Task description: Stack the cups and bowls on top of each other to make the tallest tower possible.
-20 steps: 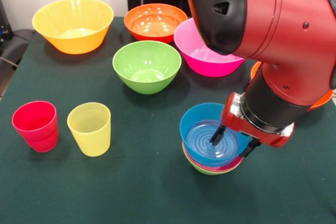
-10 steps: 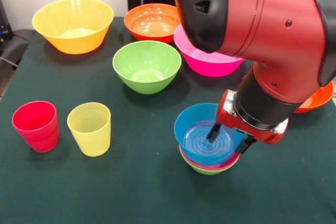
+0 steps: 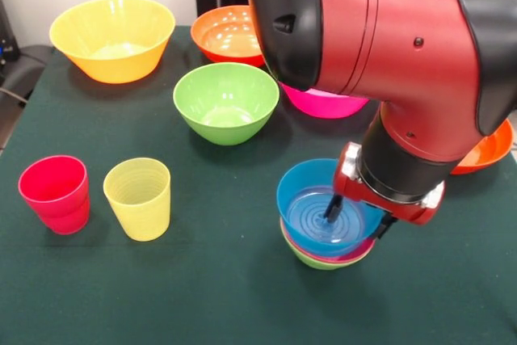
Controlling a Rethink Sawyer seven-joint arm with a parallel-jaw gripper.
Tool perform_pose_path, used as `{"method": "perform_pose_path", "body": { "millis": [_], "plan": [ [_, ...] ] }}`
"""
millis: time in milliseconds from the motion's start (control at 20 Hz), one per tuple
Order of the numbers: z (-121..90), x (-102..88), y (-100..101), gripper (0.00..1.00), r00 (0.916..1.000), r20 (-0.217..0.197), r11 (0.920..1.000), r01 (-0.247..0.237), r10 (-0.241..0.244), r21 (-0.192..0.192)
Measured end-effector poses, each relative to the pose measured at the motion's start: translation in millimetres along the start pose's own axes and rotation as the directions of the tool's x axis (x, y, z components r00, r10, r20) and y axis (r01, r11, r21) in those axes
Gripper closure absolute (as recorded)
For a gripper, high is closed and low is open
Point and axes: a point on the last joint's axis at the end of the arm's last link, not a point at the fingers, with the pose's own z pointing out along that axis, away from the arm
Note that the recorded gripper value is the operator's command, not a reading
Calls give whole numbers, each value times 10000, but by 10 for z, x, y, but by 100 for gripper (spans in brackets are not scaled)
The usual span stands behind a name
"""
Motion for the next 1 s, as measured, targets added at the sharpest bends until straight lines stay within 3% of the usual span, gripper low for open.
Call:
{"method": "perform_pose_path", "body": {
  "millis": [450, 700, 1000],
  "plan": [
    [-45, -33, 61, 0, 9996, -262, 9959, -128, 105, -899],
    [-98, -43, 130, 0, 9990, -426, 9882, -180, 117, -1520],
    [-122, -34, 191, 0, 9990, -448, 9830, -117, 36, -1833]
  ]
}}
